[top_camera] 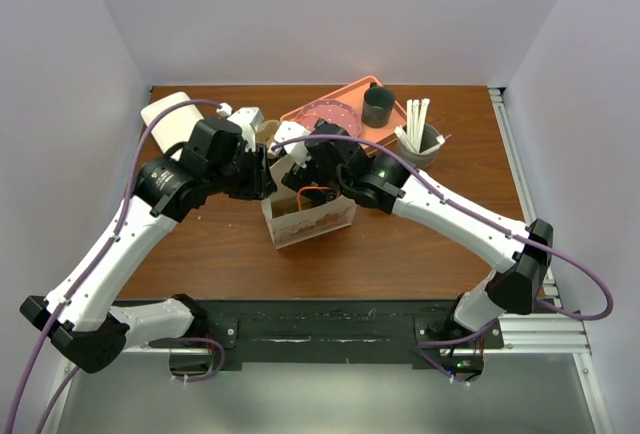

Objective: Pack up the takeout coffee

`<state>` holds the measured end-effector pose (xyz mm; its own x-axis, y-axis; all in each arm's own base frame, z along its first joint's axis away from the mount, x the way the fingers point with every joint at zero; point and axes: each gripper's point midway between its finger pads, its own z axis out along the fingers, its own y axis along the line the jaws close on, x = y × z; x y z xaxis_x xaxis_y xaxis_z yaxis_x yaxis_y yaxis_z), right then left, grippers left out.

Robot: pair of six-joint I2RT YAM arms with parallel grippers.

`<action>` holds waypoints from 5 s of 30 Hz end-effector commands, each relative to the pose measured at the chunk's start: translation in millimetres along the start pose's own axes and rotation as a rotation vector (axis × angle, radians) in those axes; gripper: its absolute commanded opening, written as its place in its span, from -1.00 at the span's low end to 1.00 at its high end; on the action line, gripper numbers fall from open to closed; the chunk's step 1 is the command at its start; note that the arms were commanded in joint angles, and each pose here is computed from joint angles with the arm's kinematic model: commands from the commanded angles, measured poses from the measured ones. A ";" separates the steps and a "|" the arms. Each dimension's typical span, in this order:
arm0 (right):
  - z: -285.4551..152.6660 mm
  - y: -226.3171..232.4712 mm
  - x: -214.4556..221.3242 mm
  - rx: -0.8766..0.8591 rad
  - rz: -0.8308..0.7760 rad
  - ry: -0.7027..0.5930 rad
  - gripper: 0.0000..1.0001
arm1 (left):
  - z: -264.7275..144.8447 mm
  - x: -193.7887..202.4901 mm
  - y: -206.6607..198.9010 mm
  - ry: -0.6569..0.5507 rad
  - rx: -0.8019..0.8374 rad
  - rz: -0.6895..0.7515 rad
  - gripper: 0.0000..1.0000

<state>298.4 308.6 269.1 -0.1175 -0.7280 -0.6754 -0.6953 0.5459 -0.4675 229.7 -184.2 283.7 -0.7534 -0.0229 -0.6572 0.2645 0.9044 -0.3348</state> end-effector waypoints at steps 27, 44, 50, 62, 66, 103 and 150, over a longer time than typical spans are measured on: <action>15.8 -120.7 -38.3 0.614 0.234 0.049 0.97 | -29.9 -75.0 -4.0 -0.201 -0.076 0.106 -0.02; -55.1 -140.6 -65.3 0.465 0.499 -0.173 0.97 | -59.1 -82.2 -10.1 -0.279 -0.027 0.116 0.07; -75.8 -165.6 -27.4 0.476 0.747 -0.128 0.81 | -73.8 -87.7 -13.5 -0.321 -0.003 0.141 0.20; -69.6 -227.1 127.6 0.623 1.058 0.176 -0.22 | -101.8 -70.9 -22.6 -0.386 0.118 0.110 1.00; -55.0 -233.7 156.5 0.600 1.059 0.188 -0.16 | -106.8 -64.9 -20.2 -0.377 0.117 0.096 1.00; 54.0 -273.1 177.9 0.334 1.022 0.135 -0.40 | -94.4 -63.2 -36.9 -0.304 0.179 0.027 1.00; 50.0 -280.3 168.3 0.332 0.995 0.122 -0.84 | -87.9 -60.8 -38.7 -0.294 0.190 0.007 1.00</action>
<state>511.7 60.3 214.8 -0.6806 0.0915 -0.7269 -0.0183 0.9897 0.1417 210.6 -176.4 384.6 -0.5837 -0.1431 -0.7992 0.3709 0.8286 -0.4193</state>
